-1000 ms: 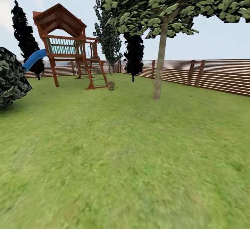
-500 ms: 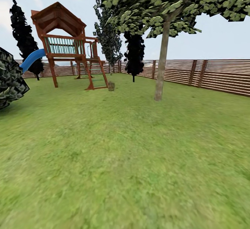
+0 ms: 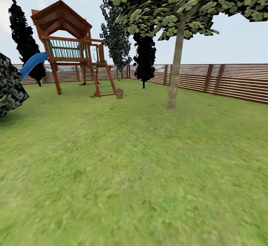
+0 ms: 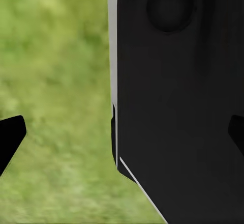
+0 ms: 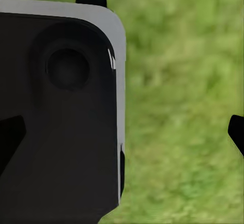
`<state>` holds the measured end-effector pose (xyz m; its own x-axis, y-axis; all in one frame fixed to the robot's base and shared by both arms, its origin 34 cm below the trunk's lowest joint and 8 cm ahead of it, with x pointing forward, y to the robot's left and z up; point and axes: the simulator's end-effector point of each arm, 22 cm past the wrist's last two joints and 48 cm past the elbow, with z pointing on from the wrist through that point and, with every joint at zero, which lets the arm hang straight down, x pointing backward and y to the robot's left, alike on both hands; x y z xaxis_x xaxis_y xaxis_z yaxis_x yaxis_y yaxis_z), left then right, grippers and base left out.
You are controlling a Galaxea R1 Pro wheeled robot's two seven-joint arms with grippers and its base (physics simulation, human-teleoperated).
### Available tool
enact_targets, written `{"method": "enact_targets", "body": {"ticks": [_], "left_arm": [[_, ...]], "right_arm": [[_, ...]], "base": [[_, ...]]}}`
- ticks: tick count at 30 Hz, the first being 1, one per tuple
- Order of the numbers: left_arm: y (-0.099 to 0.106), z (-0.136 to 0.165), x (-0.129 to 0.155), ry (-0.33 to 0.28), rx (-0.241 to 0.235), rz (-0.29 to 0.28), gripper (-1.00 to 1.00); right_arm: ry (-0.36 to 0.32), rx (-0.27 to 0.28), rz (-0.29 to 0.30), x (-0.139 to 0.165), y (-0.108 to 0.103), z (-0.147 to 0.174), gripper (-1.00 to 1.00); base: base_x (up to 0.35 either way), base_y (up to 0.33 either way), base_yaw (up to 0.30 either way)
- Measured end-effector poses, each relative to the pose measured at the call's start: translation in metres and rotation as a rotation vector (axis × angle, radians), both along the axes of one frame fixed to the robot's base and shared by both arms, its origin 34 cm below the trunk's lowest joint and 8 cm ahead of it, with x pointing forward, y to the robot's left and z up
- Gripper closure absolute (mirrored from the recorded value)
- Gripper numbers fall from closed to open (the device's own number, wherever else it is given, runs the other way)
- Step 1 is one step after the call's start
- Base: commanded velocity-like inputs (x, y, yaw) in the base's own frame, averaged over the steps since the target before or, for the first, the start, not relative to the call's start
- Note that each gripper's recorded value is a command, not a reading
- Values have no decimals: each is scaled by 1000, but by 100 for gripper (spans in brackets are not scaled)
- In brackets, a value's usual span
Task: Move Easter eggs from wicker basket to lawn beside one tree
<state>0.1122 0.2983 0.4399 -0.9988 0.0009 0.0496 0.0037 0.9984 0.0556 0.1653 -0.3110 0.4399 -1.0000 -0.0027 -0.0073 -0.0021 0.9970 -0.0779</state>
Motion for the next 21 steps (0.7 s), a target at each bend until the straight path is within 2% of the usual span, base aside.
{"method": "enact_targets", "body": {"ticks": [11, 21], "left_arm": [[0, 0, 0, 0, 0, 0, -100], [0, 0, 0, 0, 0, 0, -100]], "right_arm": [[0, -1, 0, 0, -1, 0, -100], [-1, -1, 0, 0, -1, 0, -100]], "base": [[337, 71, 0], [337, 9, 0]]}}
